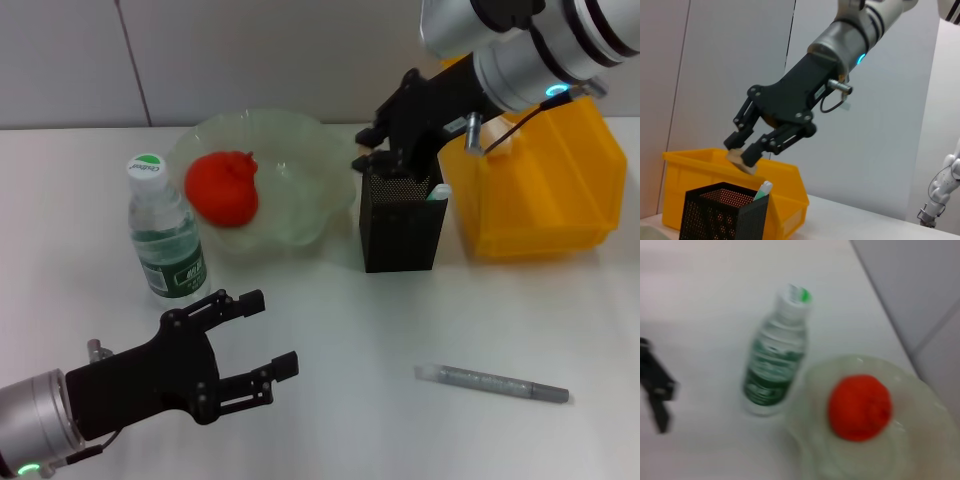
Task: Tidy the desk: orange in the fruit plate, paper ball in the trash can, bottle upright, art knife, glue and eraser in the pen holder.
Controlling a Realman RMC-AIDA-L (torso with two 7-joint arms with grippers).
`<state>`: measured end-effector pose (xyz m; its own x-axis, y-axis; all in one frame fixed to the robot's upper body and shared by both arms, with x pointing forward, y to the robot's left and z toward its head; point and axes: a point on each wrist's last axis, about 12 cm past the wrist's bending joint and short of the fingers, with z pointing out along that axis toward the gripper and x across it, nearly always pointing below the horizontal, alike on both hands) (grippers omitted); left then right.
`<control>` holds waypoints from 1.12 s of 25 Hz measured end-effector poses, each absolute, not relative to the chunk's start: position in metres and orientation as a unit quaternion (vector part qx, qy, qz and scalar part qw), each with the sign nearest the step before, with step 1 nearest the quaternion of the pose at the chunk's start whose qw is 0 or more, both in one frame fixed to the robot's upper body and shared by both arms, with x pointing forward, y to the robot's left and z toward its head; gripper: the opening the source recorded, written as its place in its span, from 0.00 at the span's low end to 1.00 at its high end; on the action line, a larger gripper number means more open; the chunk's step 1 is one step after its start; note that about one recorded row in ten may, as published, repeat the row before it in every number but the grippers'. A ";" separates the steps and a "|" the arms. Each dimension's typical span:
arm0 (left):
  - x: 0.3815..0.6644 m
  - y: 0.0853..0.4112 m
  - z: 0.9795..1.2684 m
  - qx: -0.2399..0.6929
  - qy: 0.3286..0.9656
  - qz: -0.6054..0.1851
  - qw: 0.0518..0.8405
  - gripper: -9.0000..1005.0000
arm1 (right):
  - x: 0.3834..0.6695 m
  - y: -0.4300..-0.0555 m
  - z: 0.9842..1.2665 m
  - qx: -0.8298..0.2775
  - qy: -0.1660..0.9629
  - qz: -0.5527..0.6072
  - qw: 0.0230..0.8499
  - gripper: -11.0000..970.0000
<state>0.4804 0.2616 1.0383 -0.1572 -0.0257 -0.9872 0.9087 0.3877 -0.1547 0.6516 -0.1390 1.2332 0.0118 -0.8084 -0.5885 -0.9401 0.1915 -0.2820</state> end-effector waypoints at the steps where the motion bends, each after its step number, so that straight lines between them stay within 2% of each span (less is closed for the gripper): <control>1: 0.480 0.262 1.038 0.351 0.629 -0.428 0.546 0.84 | 0.653 -0.141 1.232 -0.623 0.701 0.094 0.335 0.27; 16: 0.476 0.268 1.039 0.346 0.629 -0.429 0.549 0.84 | 0.665 -0.152 1.214 -0.577 0.746 0.058 0.327 0.28; 23: 0.477 0.272 1.040 0.347 0.629 -0.427 0.549 0.84 | 0.664 -0.154 1.218 -0.561 0.747 0.076 0.349 0.41; 28: 0.477 0.272 1.040 0.348 0.628 -0.428 0.549 0.84 | 0.644 -0.164 1.243 -0.541 0.723 0.160 0.399 0.52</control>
<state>0.4768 0.2718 1.0404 -0.1547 -0.0332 -0.9874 0.9065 0.3927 -0.1552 0.6441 -0.1635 1.2431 -0.0958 -0.6546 -0.7499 -0.9096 0.3636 -0.2012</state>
